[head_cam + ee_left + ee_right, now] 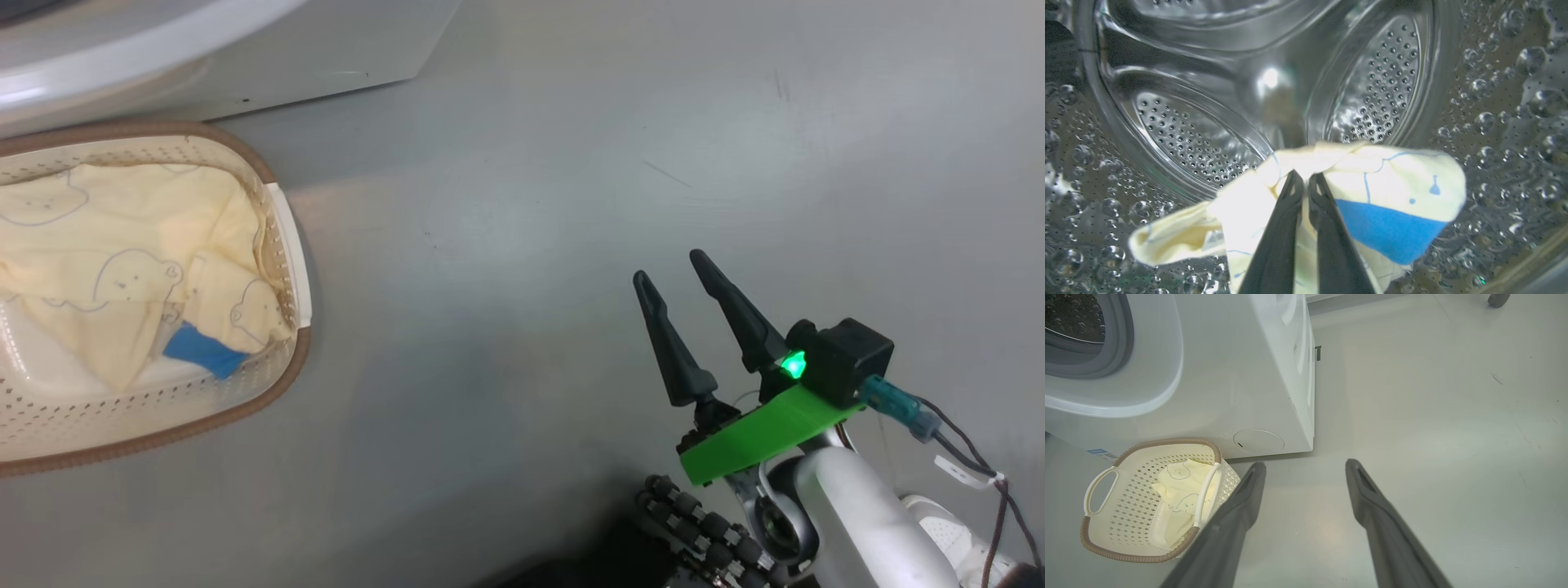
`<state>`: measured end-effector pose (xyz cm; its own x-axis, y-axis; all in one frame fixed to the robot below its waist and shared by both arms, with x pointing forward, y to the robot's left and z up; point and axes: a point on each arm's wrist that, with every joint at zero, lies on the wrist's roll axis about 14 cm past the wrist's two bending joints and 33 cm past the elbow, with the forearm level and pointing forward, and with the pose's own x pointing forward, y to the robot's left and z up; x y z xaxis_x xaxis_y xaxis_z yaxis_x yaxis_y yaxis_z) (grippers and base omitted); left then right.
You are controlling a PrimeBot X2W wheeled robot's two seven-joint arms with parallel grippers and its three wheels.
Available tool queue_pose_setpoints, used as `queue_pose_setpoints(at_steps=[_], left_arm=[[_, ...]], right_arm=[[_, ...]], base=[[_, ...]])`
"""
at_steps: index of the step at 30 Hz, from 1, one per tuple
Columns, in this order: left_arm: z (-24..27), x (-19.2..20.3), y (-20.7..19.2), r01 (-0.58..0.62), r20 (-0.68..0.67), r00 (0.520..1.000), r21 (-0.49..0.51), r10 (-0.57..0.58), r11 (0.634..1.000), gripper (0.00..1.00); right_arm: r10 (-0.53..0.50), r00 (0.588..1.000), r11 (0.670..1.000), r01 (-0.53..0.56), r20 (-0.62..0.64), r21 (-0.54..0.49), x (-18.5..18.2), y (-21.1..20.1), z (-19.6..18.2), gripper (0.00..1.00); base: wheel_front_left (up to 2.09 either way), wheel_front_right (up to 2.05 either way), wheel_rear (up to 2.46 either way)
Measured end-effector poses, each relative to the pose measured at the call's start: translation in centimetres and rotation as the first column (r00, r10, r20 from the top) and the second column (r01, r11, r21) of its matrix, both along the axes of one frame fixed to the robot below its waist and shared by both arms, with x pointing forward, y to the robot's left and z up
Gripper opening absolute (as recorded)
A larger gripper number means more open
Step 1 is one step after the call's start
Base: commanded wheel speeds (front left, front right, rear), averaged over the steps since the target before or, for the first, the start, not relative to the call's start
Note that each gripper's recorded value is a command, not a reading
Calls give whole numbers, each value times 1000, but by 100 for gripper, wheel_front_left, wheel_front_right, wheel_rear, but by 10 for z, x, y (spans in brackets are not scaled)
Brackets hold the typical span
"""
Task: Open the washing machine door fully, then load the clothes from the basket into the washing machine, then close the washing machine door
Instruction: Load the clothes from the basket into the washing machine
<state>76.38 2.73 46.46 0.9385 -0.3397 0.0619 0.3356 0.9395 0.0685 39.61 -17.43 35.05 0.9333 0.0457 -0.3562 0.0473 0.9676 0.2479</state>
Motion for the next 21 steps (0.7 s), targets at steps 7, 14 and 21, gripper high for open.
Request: queue_pose_setpoints(at_steps=[7,14,21], left_arm=[[4,8,3,-35,49,998,2,35,999,0],[-24,4,3,-16,-39,999,96,20,995,0],[-38,-4,-4,34,-138,990,184,-9,982,0]], right_arm=[[-4,1000,1000,4,-15,-4,-2,-1,-4,100],[-5,1000,1000,5,-5,-5,-6,-1,2,100],[-23,1000,1000,23,-20,-1,-19,-2,4,100]], base=[[0,0,0],[0,0,0],[0,0,0]])
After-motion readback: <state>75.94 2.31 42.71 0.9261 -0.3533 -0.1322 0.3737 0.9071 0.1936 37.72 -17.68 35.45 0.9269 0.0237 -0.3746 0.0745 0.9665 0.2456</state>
